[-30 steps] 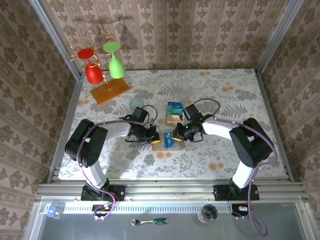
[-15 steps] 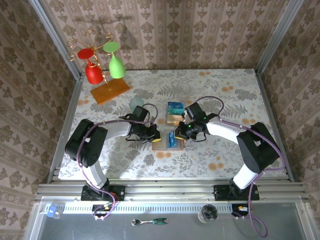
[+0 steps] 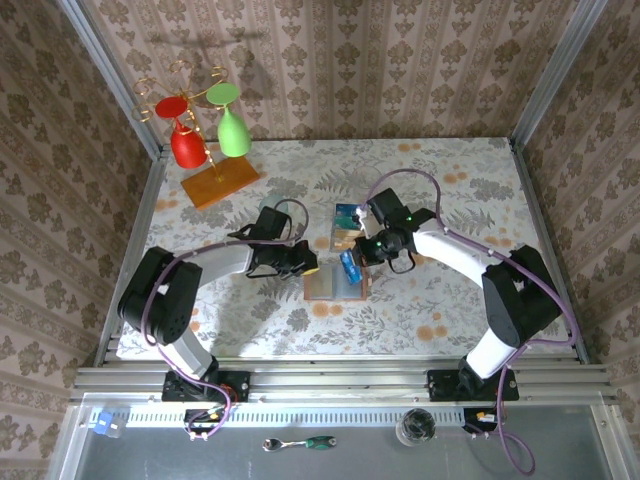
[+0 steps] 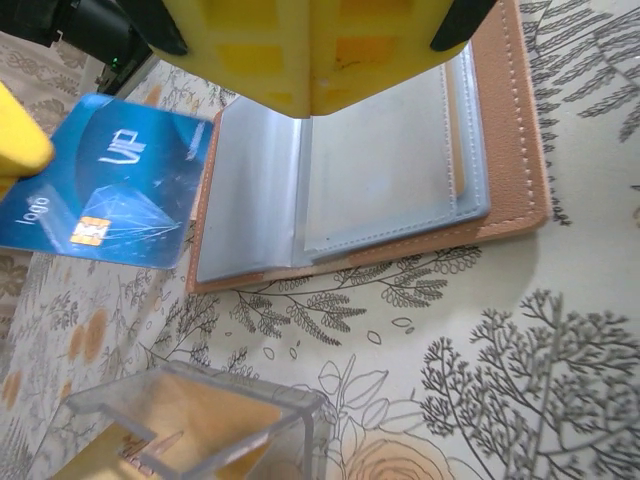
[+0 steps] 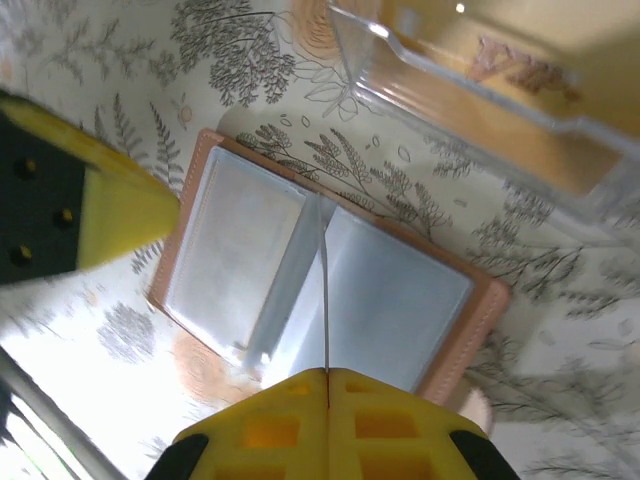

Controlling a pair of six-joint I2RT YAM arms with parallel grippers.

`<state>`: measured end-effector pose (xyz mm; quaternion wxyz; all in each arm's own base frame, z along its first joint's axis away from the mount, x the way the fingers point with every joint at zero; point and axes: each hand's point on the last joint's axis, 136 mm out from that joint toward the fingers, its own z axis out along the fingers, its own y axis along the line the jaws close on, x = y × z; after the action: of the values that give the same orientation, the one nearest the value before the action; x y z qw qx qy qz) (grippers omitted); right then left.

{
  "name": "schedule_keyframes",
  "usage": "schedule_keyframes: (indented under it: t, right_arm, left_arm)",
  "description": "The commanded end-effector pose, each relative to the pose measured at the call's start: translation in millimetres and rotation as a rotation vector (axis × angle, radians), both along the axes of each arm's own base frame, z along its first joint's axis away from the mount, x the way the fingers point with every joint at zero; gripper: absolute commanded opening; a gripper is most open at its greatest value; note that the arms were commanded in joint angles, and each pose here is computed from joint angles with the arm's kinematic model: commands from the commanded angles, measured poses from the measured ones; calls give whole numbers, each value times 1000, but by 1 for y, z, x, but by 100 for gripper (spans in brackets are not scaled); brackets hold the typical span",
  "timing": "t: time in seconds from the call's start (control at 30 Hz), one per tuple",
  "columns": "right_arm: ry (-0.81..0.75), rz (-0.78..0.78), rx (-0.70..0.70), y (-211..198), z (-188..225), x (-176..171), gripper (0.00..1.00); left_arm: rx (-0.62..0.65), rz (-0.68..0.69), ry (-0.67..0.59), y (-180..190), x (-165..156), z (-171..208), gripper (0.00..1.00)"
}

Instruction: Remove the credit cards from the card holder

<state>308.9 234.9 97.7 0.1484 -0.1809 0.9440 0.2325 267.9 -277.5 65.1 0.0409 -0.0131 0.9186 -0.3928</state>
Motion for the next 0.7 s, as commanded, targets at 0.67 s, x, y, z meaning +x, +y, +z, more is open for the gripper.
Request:
schedule_keyframes:
  t: [0.67]
  right_arm:
    - [-367, 804, -469, -25, 64, 65, 0]
  left_arm:
    - [16, 58, -27, 29, 5, 12, 7]
